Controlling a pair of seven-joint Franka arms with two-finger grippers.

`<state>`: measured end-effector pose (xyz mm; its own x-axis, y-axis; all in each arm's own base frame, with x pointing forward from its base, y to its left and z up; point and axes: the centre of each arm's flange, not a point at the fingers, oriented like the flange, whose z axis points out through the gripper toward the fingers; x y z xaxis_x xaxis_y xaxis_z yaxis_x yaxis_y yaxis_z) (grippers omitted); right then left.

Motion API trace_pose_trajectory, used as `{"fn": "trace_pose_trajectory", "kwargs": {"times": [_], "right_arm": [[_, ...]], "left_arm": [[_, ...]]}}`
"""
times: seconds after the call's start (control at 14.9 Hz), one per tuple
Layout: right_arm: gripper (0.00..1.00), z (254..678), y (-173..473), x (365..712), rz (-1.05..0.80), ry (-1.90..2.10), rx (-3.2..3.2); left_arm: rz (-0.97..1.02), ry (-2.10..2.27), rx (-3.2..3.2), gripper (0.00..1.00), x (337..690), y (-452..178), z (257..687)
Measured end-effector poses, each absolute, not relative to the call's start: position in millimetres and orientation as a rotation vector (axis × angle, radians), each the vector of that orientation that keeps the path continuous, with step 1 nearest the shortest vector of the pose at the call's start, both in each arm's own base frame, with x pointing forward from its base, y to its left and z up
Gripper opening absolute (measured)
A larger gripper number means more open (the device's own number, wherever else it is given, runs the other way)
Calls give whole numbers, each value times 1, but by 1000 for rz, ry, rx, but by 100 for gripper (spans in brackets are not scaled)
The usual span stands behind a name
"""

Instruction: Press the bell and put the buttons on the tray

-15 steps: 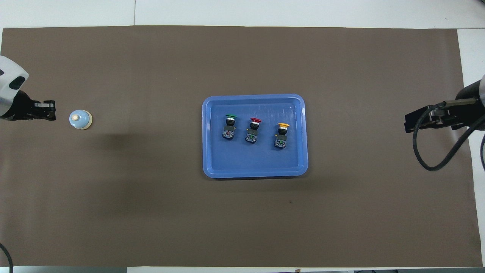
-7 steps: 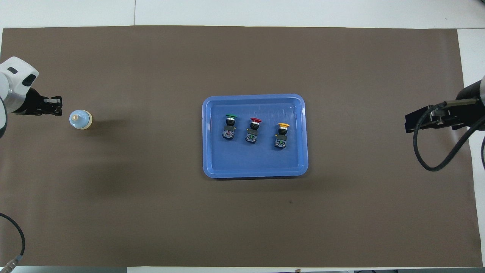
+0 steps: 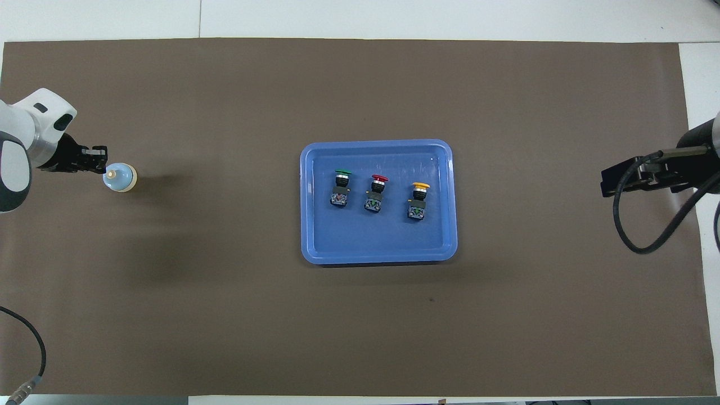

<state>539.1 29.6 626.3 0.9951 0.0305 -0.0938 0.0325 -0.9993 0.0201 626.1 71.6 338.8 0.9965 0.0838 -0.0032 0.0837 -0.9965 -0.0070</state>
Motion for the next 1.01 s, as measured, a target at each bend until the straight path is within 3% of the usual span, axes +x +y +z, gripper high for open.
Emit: {"fn": "trace_pose_trajectory", "kwargs": {"times": [0.4,0.6,1.01], "right_arm": [[100,626,30,539,-146,49,3116],[100,626,30,539,-146,49,3116],[100,627,30,539,-145,49,3116]], "left_arm": [[-53,-124,-3128,1,620,70,338],[89,-101,-3132,4,618,62,347],[258,-1,-3110,63,579,16,460]]}}
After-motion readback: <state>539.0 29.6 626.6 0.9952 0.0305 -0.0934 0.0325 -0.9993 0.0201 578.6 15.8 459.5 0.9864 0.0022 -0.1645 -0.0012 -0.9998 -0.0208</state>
